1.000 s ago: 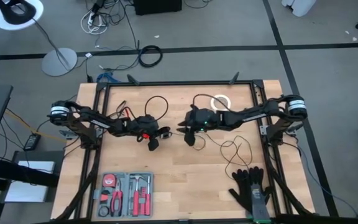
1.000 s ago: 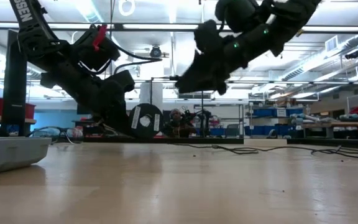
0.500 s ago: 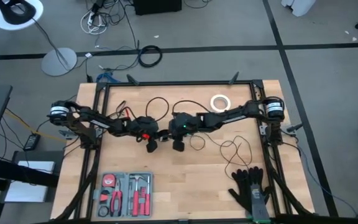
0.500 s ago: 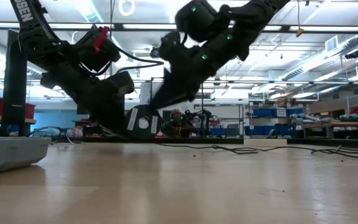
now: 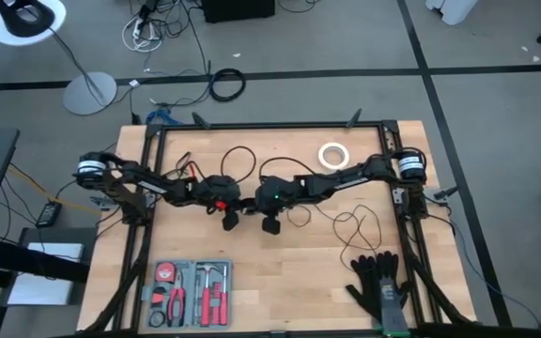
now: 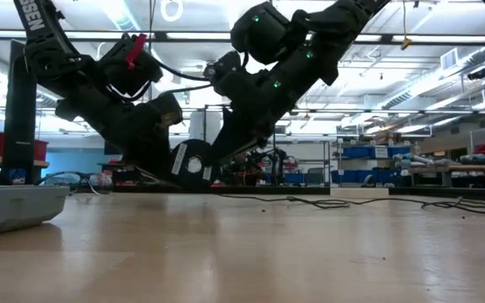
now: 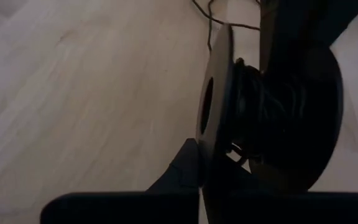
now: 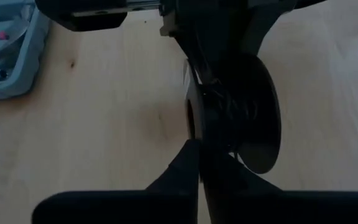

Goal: Coil cords
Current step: Coil the black wire on the black spool

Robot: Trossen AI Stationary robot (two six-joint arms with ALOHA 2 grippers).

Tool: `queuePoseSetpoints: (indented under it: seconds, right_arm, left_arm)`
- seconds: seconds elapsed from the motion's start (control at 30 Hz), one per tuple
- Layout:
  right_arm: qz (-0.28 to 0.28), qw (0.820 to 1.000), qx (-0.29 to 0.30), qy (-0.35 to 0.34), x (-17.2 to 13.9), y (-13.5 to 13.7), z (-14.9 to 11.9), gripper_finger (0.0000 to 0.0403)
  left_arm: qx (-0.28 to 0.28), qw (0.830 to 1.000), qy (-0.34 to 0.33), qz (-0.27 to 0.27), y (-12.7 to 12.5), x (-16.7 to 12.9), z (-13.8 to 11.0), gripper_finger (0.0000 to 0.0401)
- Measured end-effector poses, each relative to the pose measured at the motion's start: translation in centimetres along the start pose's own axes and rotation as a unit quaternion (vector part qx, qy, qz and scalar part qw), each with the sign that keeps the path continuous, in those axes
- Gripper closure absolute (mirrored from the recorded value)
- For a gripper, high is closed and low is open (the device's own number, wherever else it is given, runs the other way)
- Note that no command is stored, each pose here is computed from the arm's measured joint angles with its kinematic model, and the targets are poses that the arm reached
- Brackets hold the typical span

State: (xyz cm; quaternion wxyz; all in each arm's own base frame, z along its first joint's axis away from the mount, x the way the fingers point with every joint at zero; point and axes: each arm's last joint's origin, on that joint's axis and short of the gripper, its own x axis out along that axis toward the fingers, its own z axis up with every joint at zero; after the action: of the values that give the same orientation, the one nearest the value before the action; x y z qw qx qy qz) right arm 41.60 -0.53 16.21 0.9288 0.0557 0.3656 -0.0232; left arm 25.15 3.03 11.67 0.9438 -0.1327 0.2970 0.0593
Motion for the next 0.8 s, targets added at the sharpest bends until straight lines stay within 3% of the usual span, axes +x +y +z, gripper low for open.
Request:
queuePoseSetpoints:
  seconds: [0.23, 0.47, 0.8]
  right_arm:
    - [-0.005, 1.000, 0.013, -0.015, -0.2, 0.4, -1.0, 0.0399]
    - [0.022, 0.995, 0.032, -0.088, -1.1, 0.7, -2.1, 0.0401]
    - [0.069, 0.990, 0.029, -0.119, -1.5, 0.7, -2.2, 0.0402]
  left_arm:
    - [0.000, 0.999, -0.034, -0.012, -0.1, -0.2, 0.2, 0.0369]
    - [-0.017, 0.990, -0.129, -0.053, -0.1, -1.4, -0.4, 0.0331]
    - [-0.005, 0.984, -0.153, -0.090, -0.4, -1.8, -0.3, 0.0326]
